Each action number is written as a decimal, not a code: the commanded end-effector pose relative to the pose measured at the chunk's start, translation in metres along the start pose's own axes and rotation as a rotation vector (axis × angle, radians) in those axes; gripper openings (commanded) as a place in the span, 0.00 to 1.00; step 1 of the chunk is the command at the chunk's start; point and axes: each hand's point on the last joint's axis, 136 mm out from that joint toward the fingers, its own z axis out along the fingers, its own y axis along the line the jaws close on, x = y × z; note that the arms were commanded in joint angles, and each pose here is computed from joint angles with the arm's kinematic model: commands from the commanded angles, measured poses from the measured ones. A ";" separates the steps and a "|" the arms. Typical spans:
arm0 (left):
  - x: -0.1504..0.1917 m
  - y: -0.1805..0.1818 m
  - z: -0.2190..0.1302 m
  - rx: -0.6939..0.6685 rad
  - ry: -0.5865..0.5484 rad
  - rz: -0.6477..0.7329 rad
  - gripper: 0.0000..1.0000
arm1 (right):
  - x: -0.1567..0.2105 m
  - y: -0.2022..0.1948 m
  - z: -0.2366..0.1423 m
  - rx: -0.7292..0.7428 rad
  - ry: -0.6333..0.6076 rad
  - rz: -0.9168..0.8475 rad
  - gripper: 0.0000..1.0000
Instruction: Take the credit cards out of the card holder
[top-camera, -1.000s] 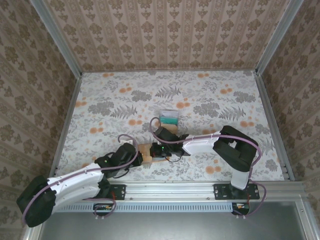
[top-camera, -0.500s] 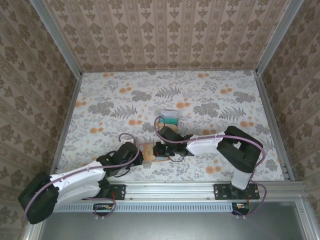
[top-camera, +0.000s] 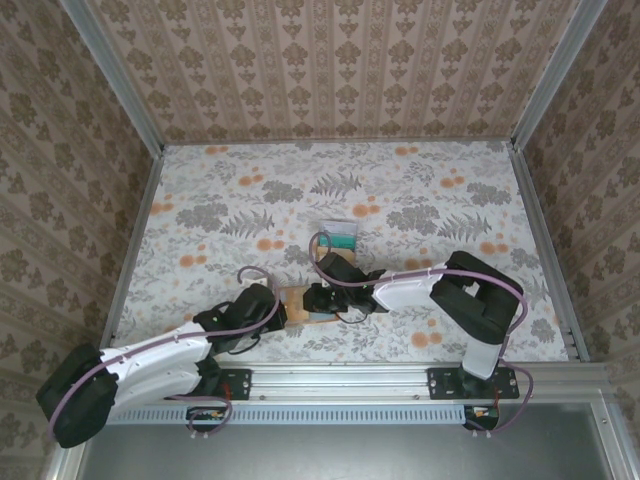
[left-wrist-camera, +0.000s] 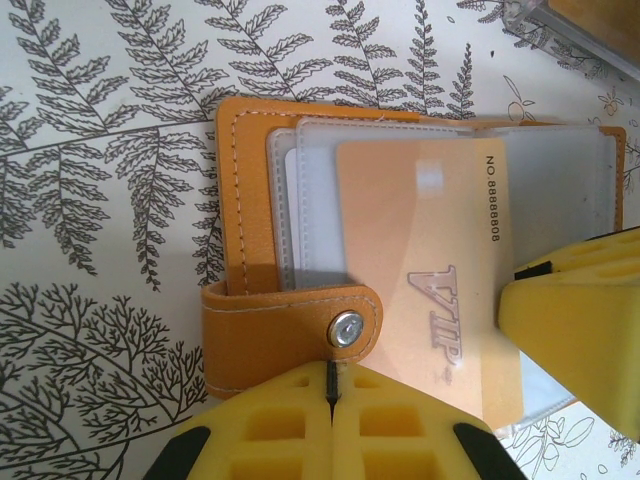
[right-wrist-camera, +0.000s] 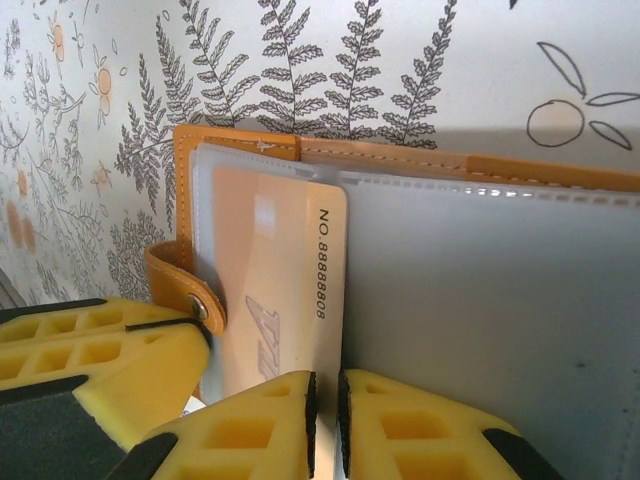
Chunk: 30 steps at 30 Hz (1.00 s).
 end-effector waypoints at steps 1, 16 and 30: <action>0.015 0.023 0.002 -0.095 0.054 0.011 0.00 | 0.003 -0.003 0.007 -0.017 0.019 0.029 0.18; 0.014 0.024 0.001 -0.101 0.051 0.009 0.00 | 0.000 -0.015 -0.004 0.018 -0.014 0.044 0.00; 0.013 0.022 -0.002 -0.089 0.043 0.008 0.00 | -0.004 -0.027 -0.059 0.054 -0.082 -0.021 0.00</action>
